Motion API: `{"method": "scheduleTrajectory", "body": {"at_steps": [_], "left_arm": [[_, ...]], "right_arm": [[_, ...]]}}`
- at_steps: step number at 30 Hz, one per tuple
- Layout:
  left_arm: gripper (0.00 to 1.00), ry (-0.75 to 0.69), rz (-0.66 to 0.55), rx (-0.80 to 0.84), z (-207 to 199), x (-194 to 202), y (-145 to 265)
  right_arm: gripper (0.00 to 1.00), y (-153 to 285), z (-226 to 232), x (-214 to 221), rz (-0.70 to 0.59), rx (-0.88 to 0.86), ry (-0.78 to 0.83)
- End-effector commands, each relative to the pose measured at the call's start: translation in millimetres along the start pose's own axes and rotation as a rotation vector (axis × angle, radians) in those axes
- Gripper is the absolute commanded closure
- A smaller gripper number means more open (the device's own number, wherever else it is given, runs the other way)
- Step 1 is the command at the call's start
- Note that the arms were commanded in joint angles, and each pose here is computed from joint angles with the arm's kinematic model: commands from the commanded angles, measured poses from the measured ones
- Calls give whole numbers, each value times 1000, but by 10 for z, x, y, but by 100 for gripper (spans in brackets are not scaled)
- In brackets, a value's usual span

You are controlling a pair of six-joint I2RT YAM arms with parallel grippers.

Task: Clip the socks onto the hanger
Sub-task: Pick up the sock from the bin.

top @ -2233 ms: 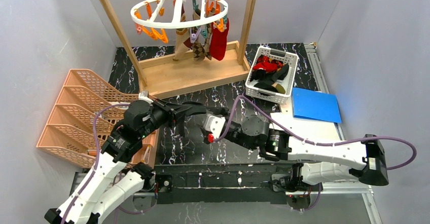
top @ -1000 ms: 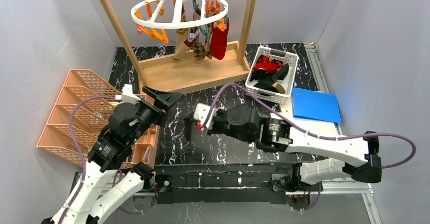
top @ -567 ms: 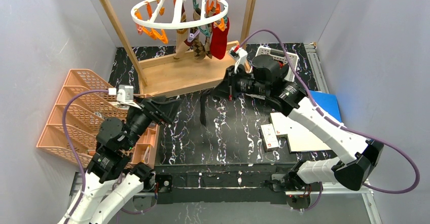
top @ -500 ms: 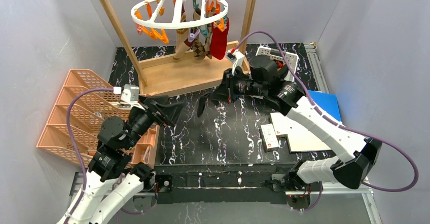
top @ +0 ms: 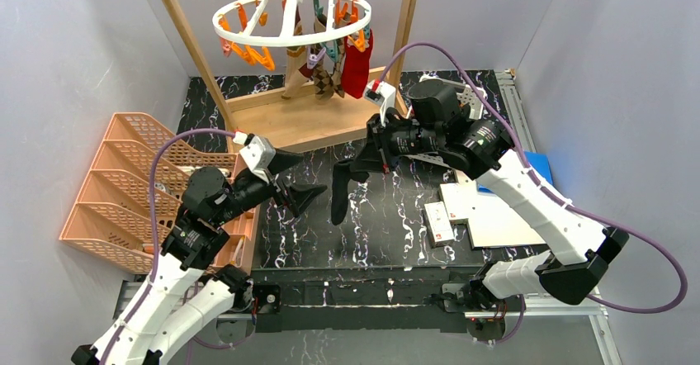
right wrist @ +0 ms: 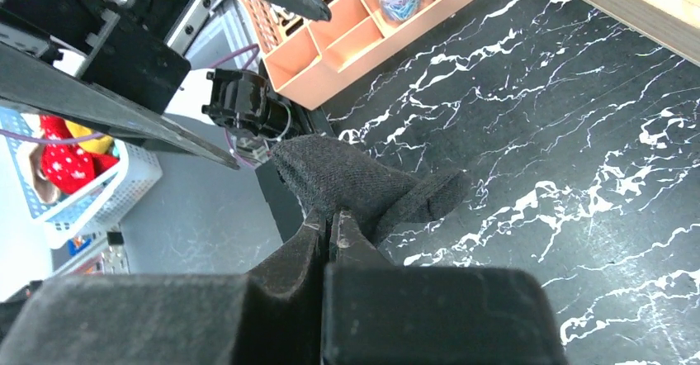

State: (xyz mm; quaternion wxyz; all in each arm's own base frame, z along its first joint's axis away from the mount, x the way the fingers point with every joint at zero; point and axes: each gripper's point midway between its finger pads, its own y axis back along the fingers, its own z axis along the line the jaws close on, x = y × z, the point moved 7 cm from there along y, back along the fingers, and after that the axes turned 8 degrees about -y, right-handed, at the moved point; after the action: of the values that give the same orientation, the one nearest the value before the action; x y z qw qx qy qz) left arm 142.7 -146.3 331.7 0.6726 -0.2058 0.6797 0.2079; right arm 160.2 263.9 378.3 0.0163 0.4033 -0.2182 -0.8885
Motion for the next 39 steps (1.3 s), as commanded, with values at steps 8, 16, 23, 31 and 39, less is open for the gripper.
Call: {"method": "scheduleTrajectory", "body": {"at_steps": [8,16,23,31,39], "left_arm": [[38,-79,-169,251,-171,-240,-190],[52,-72,-116,256,-103,-85,-353],[69,-94,-119,267,-78,-90,-447],[79,-96,-125,296,-104,-76,-481],[100,-89,-151,304,-141,-84,-449]], "right_arm": [[99,107,83,2,17,-60,139],[99,89,142,-15,15,-116,134],[99,83,154,-19,18,-128,128],[99,85,170,-13,21,-141,123],[99,72,152,-13,21,-127,109]]}}
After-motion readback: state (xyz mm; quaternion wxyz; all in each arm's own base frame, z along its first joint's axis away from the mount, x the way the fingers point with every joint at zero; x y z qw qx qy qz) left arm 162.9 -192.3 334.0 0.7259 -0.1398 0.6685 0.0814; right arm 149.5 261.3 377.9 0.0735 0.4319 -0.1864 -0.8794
